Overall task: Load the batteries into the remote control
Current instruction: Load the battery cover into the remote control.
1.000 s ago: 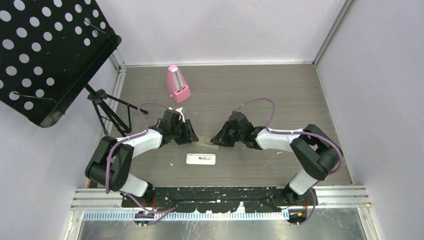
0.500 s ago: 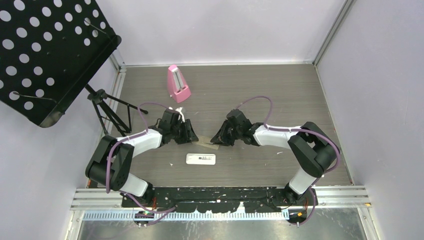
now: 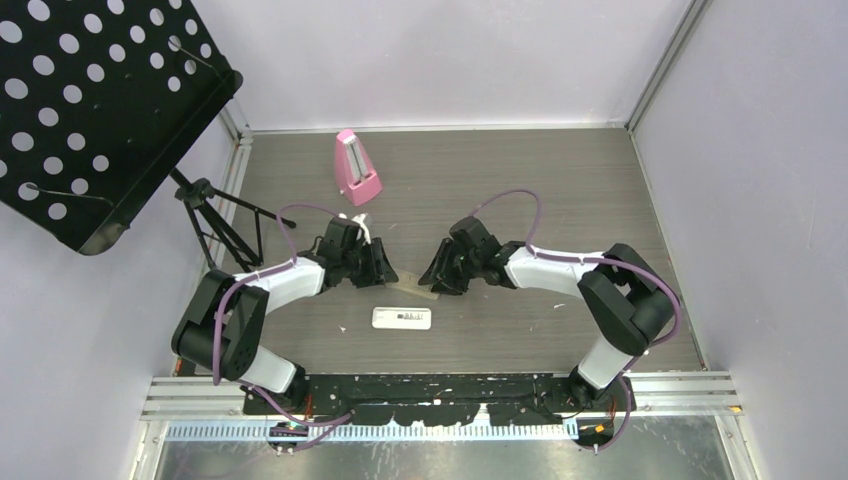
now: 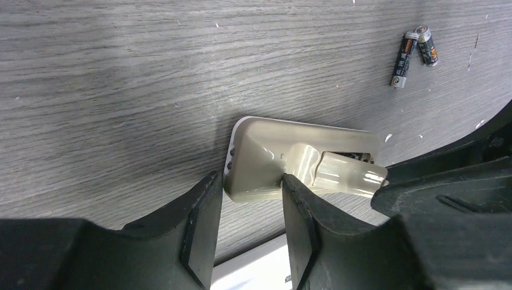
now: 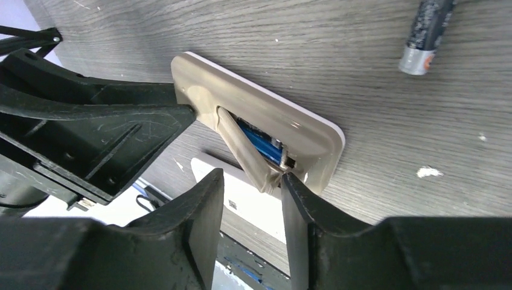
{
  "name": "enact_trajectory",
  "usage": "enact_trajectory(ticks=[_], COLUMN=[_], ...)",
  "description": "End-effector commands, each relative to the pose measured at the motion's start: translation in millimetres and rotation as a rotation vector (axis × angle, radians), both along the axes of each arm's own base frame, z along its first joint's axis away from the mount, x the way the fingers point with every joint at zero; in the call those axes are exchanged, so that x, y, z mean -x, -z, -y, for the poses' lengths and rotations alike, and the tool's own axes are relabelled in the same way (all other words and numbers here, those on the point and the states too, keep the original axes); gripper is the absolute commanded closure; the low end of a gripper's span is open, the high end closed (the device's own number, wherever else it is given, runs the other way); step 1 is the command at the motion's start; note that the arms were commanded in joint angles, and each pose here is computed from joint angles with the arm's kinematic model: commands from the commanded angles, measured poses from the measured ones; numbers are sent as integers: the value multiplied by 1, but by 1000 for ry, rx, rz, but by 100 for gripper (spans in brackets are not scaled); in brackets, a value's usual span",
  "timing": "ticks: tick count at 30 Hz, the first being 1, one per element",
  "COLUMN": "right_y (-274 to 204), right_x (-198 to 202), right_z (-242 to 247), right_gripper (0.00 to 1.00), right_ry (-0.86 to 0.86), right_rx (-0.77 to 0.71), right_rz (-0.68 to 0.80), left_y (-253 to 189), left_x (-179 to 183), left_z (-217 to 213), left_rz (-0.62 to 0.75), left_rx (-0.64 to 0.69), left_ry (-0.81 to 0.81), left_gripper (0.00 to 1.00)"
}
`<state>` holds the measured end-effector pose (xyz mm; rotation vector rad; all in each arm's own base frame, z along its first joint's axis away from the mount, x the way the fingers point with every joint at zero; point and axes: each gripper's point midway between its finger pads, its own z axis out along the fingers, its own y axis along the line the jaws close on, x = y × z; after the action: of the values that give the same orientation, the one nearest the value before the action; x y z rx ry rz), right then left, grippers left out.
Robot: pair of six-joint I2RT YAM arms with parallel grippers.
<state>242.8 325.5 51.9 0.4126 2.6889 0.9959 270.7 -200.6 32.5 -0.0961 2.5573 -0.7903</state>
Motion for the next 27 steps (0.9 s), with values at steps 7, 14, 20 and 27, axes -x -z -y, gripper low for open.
enact_trajectory(ticks=[7,14,20,27], right_y=[-36,-35,-21,-17], right_x=[-1,-3,-3,-7], right_z=[12,7,9,4], right_gripper=[56,71,69,69], right_ry=[14,-22,-29,-32], right_rx=[23,21,60,56], right_rz=[80,88,67,65], left_y=[-13,-14,-13,-14], left_x=[-15,-14,-13,-12], left_z=[0,2,3,3], left_rz=[39,38,28,28], left_rx=[-17,-9,-6,-4], left_ry=[-23,-15,-9,-6], left_gripper=[57,57,57,56])
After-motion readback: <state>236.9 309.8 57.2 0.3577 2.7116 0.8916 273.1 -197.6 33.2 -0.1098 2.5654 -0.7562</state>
